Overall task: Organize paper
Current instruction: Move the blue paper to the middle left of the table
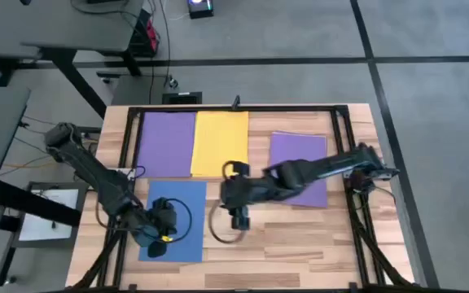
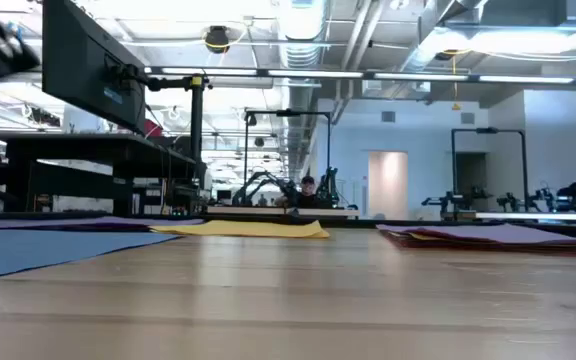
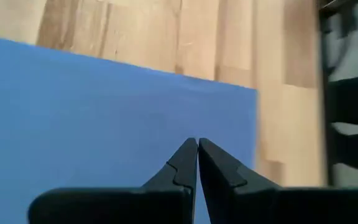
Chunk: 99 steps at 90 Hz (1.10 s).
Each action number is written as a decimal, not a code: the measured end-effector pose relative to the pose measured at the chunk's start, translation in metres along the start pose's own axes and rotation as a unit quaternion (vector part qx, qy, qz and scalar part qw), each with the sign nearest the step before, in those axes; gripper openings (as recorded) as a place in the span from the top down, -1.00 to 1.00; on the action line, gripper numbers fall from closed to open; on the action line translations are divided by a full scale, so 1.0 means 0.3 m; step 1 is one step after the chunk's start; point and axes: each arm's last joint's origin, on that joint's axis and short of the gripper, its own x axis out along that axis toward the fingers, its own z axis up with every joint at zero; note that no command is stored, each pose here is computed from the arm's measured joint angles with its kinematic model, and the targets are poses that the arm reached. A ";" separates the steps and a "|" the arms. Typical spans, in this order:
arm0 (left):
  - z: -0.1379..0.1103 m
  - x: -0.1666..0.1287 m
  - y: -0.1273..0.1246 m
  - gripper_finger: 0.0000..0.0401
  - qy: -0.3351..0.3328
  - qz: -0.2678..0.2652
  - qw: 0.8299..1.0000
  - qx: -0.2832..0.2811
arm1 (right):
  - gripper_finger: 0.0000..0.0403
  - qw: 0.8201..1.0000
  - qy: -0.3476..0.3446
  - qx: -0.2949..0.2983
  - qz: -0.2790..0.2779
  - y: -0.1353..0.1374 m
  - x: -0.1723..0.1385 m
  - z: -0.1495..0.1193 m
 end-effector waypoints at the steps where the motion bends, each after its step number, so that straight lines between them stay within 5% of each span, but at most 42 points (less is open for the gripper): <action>1: -0.006 0.008 0.004 1.00 0.006 0.005 1.000 0.002 | 0.10 1.000 -0.005 0.003 -0.002 0.001 -0.012 0.003; 18: -0.071 0.131 0.029 1.00 0.098 0.036 0.993 0.061 | 0.09 0.999 -0.020 0.017 -0.025 0.058 -0.049 -0.012; 40: -0.114 0.195 0.011 1.00 0.176 0.007 0.979 0.102 | 0.09 0.997 0.018 0.051 -0.050 0.136 -0.079 -0.085; 68: -0.143 0.171 0.032 1.00 0.227 0.050 0.973 0.013 | 0.09 0.992 0.033 0.082 -0.088 0.164 -0.098 -0.126; 99: -0.159 0.158 0.049 1.00 0.247 0.085 0.965 0.022 | 0.09 0.992 0.030 0.081 -0.092 0.165 -0.099 -0.126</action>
